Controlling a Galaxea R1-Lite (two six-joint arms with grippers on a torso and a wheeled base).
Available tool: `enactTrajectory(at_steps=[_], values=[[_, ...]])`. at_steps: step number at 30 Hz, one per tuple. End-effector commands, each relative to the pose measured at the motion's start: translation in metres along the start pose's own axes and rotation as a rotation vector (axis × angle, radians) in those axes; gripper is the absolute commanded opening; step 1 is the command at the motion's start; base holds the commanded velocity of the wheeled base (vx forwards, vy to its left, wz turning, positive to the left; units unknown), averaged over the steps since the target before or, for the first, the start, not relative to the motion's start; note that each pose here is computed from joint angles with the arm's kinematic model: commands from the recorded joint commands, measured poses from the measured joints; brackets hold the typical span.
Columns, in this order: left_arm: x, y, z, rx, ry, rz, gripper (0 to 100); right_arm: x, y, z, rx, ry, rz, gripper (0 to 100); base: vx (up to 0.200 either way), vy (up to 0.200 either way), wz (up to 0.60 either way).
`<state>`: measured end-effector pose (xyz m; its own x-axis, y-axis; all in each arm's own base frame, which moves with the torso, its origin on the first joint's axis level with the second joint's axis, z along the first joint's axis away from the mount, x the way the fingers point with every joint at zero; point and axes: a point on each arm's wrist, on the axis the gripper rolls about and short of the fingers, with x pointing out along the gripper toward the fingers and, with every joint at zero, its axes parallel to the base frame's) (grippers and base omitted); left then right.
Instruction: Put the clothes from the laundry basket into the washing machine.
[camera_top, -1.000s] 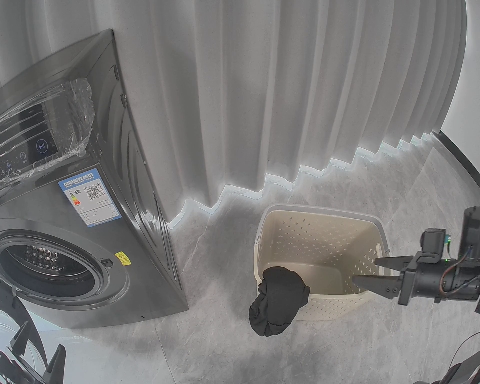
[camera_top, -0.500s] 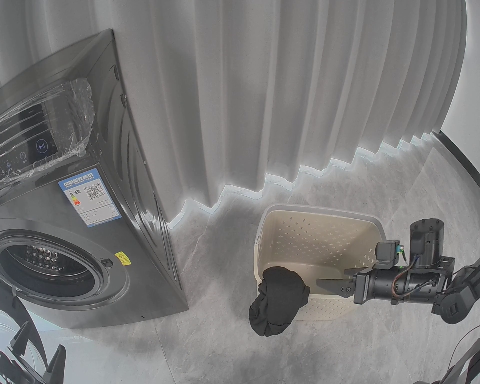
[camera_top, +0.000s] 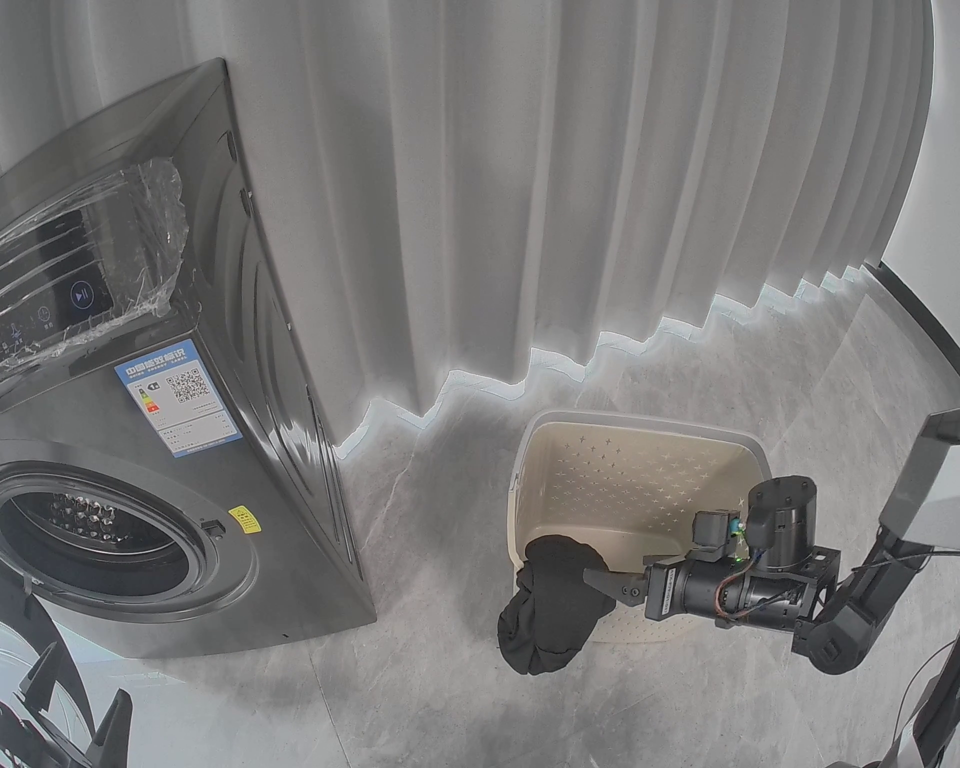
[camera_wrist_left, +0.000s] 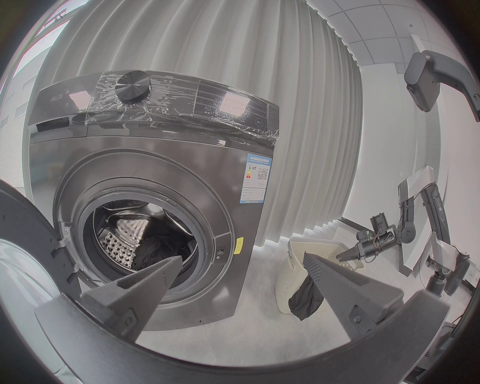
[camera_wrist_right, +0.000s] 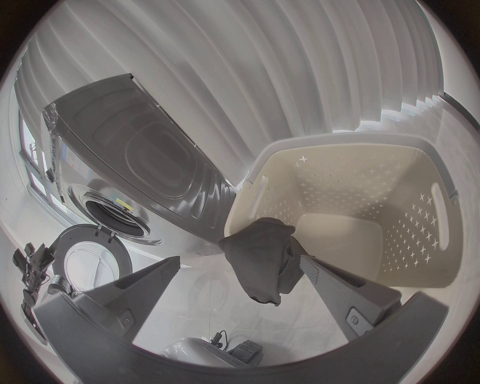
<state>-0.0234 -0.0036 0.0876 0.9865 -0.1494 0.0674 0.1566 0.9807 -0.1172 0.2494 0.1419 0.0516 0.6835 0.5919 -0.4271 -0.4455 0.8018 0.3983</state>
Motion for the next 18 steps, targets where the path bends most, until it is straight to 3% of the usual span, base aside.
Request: enactTrajectory(at_steps=[1, 18], values=[[0.000, 0.001, -0.005, -0.005, 0.001, 0.000, 100, 0.017, -0.007, -0.022, 0.010, 0.071, -0.023, 100, 0.000, 0.000, 0.00], [0.000, 0.001, -0.005, 0.001, 0.001, 0.000, 100, 0.038, -0.013, -0.035, 0.048, 0.096, -0.034, 100, 0.000, 0.000, 0.00]])
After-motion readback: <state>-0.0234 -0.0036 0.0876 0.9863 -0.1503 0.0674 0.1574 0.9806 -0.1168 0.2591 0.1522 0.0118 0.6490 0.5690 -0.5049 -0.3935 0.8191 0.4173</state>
